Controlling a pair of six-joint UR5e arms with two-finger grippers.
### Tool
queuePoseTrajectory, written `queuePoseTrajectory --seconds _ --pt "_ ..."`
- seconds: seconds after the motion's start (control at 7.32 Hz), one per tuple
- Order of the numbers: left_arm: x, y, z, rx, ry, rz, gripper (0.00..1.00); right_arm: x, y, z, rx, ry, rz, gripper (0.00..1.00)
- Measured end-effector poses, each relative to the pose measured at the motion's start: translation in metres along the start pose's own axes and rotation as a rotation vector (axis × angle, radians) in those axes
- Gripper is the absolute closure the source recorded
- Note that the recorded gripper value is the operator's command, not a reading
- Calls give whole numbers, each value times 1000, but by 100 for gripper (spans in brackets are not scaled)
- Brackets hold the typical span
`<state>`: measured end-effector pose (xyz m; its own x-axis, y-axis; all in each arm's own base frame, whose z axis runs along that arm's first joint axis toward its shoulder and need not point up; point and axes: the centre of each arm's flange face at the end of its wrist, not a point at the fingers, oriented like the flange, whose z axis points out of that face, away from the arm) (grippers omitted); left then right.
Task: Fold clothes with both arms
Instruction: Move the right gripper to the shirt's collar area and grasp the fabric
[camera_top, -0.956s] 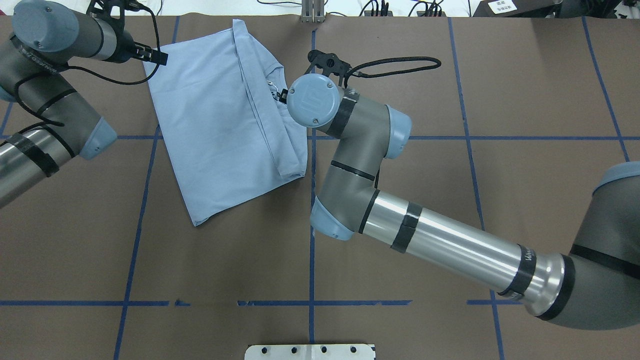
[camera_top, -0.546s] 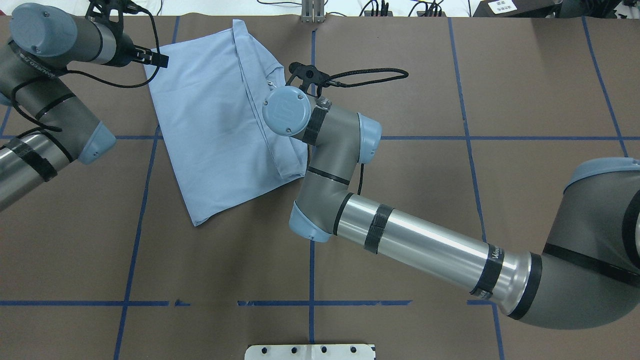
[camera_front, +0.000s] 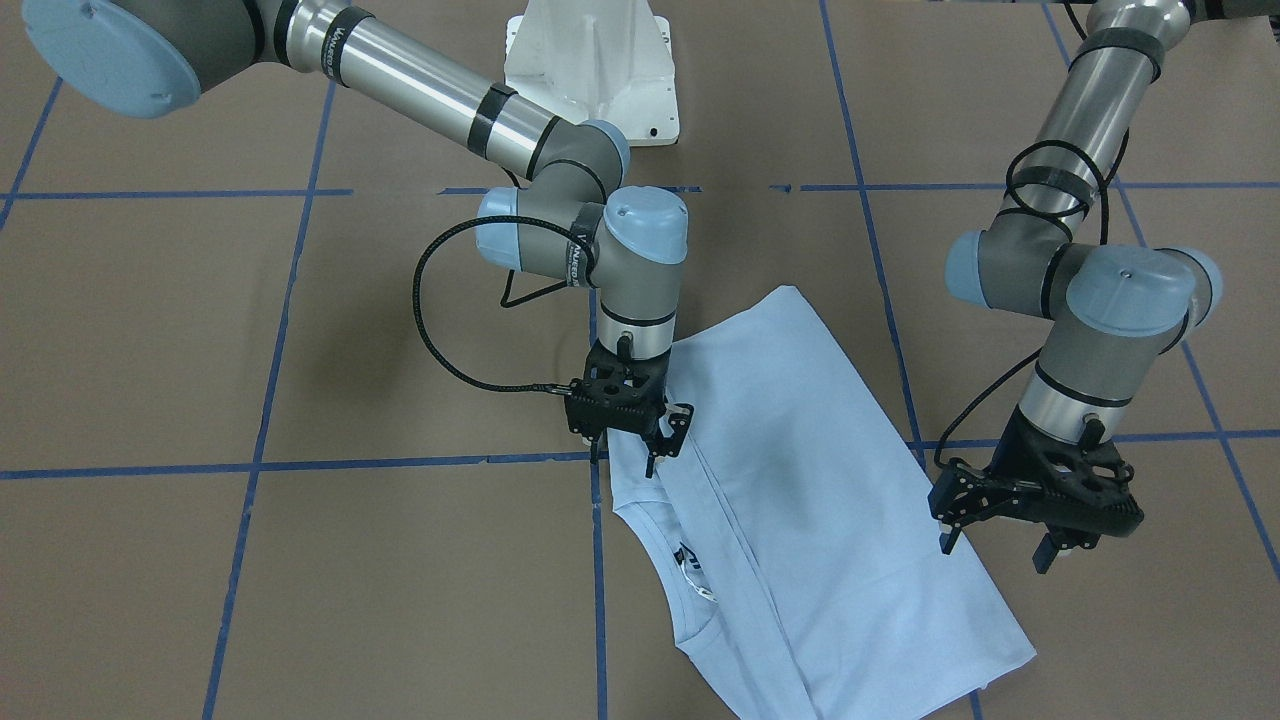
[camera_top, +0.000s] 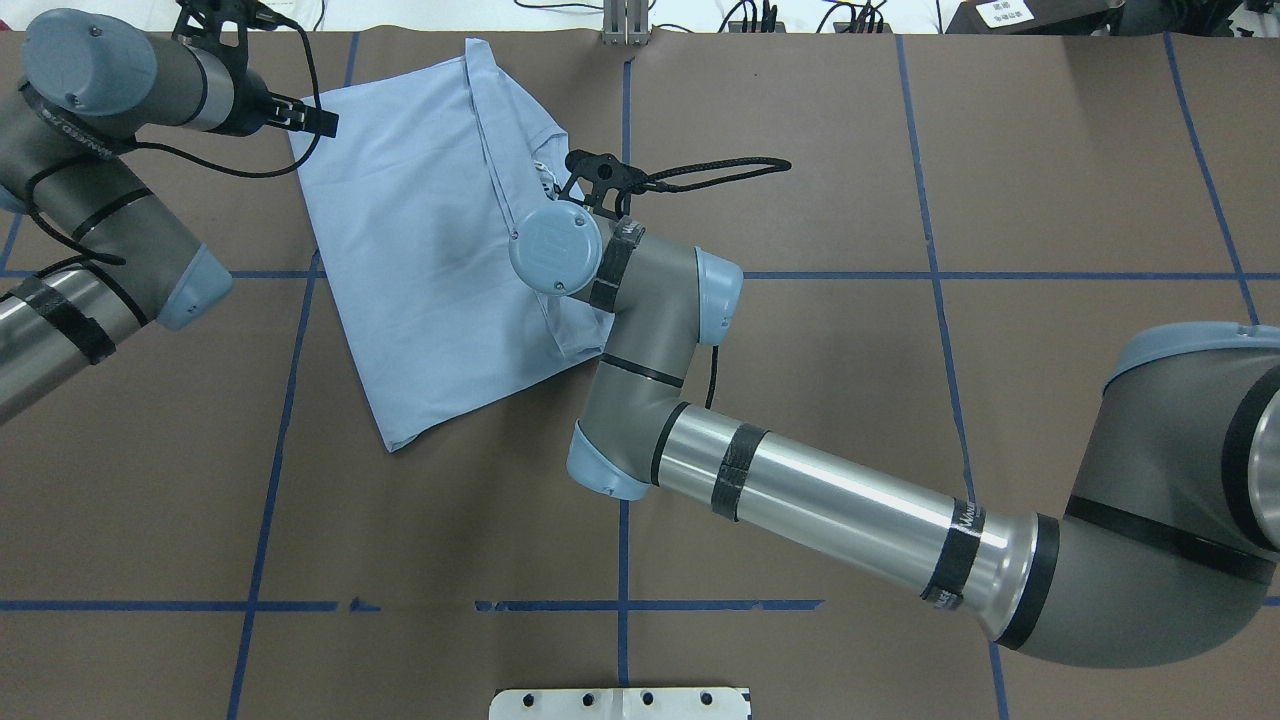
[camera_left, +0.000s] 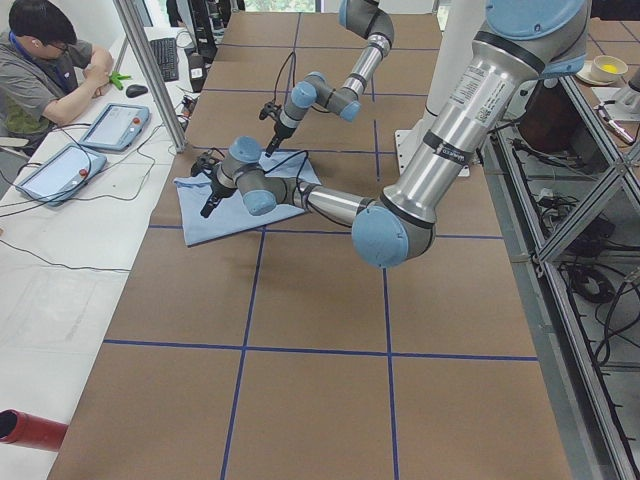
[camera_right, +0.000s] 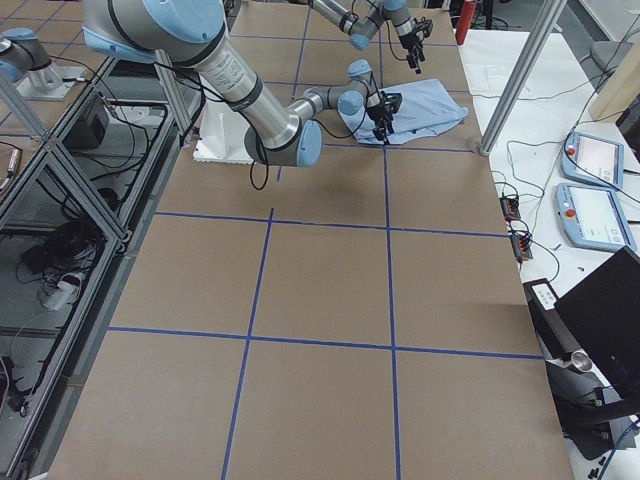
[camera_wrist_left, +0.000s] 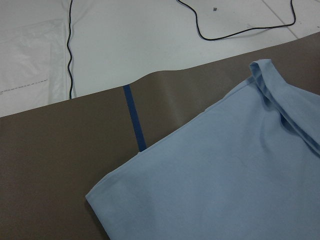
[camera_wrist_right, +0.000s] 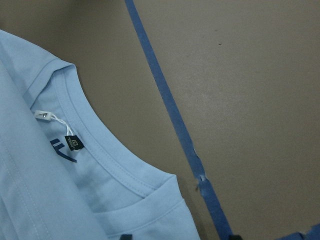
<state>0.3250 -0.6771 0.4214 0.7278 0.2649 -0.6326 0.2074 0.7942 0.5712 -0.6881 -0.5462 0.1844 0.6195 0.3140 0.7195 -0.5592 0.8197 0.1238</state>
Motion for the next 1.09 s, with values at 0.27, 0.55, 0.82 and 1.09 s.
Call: queuePoseTrajectory --seconds 0.27,0.55,0.82,1.09 --pt "-1 1 0 -1 -1 0 0 0 6 1 -1 3 -8 34" --pt "-3 4 1 -5 -3 -1 0 -1 12 1 4 4 -14 47" --pt "-5 6 2 -6 -5 -2 0 -1 14 1 4 4 -15 100" --pt "-6 7 2 -6 -4 -2 0 -2 13 0 4 1 -13 100"
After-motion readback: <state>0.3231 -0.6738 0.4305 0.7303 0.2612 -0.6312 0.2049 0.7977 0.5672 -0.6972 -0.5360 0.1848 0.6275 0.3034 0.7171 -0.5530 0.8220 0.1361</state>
